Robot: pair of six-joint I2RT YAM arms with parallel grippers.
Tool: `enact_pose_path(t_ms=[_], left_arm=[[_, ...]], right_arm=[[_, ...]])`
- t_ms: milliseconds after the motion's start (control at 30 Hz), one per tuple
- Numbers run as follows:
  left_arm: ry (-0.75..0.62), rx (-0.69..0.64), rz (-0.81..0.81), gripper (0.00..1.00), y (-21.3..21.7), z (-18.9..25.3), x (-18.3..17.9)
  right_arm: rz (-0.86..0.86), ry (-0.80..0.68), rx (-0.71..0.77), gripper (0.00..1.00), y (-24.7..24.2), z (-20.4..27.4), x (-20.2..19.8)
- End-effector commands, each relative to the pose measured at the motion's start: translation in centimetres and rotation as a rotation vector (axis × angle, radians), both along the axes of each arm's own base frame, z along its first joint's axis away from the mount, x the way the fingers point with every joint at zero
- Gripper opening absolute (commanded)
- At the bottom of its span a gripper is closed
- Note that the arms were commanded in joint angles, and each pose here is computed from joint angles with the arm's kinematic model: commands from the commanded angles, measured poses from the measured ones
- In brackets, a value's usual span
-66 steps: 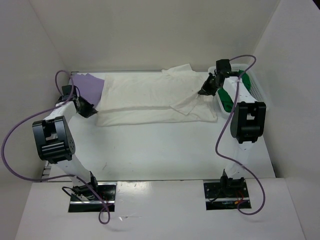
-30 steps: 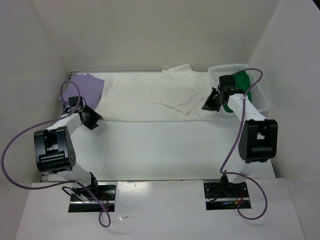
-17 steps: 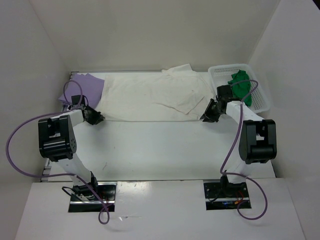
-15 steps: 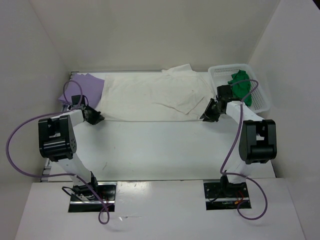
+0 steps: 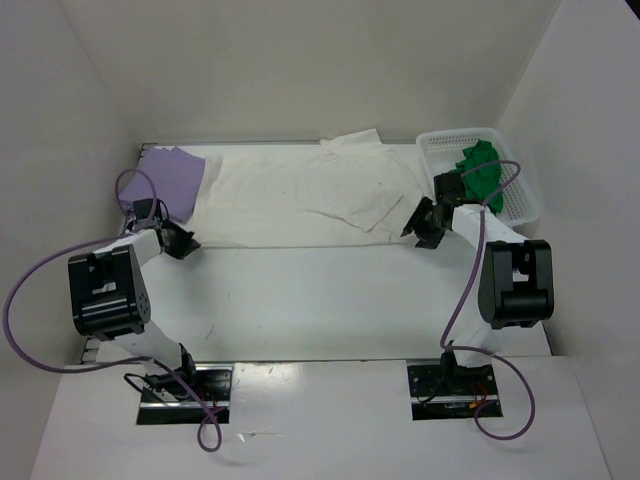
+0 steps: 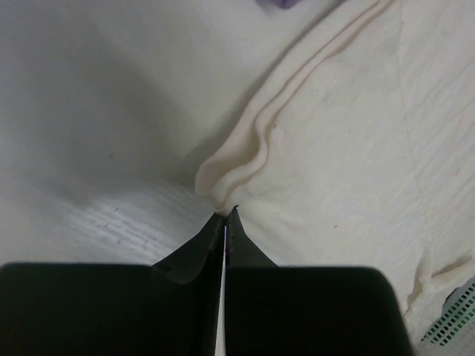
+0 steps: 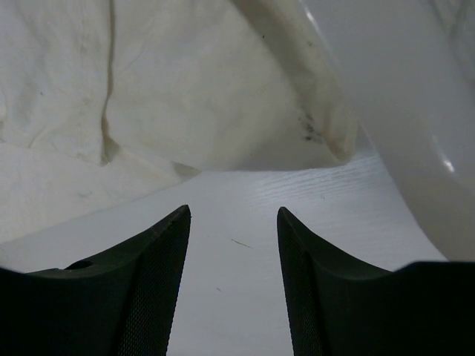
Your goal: Fold and stack the t-shirts
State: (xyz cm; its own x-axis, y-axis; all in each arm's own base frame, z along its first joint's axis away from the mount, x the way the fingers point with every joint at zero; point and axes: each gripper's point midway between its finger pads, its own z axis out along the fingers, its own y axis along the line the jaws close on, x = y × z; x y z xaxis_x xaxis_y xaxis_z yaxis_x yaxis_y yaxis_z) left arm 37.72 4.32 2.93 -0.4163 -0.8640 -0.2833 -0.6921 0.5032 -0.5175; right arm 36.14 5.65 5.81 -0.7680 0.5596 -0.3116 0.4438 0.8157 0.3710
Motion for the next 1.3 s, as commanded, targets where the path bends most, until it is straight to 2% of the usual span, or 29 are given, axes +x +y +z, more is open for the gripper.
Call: enact_pose_path(t_ms=[0,200,433,567,800,900,967,1000,1067,1133,1267], left_arm=[[0.022,0.050,0.003,0.00,1.1,0.5,-2.5],[0.016,0.094,0.002,0.00,1.7,1.8,-4.2],[0.024,0.064,-0.016,0.00,0.8,1.5,-5.2],[0.001,0.053,-0.027,0.00,0.6,1.8,-4.7],[-0.009,0.006,-0.049,0.00,-0.2,1.4,-4.2],[-0.023,-0.012,-0.053,0.00,-0.5,1.6,-4.0],[-0.034,-0.008,-0.053,0.00,-0.4,2.0,-3.6],[-0.045,-0.004,-0.053,0.00,-0.3,2.4,-3.6],[-0.049,0.012,-0.057,0.00,-0.2,2.7,-3.7],[-0.040,0.015,-0.065,0.00,-0.3,2.5,-4.2],[-0.034,0.002,-0.072,0.00,-0.6,2.2,-4.5]], right_arm=[[-0.022,-0.065,-0.029,0.56,-0.4,0.8,1.2],[-0.090,-0.056,-0.092,0.54,-2.2,0.2,1.4],[-0.101,-0.007,-0.102,0.49,-2.3,-1.8,1.3],[-0.143,0.005,-0.113,0.44,-2.8,-2.6,1.4],[-0.163,0.028,-0.115,0.43,-2.1,-4.2,2.4],[-0.167,0.072,-0.101,0.42,-1.5,-4.9,1.8],[-0.167,0.033,-0.092,0.42,-1.1,-3.5,0.5],[-0.176,0.017,-0.094,0.47,-1.0,-2.9,0.0],[-0.188,-0.040,-0.079,0.52,-1.0,-0.6,-0.4],[-0.199,-0.044,-0.097,0.57,-1.4,-0.2,-0.9],[-0.202,0.016,-0.120,0.61,-1.7,-2.3,-1.7]])
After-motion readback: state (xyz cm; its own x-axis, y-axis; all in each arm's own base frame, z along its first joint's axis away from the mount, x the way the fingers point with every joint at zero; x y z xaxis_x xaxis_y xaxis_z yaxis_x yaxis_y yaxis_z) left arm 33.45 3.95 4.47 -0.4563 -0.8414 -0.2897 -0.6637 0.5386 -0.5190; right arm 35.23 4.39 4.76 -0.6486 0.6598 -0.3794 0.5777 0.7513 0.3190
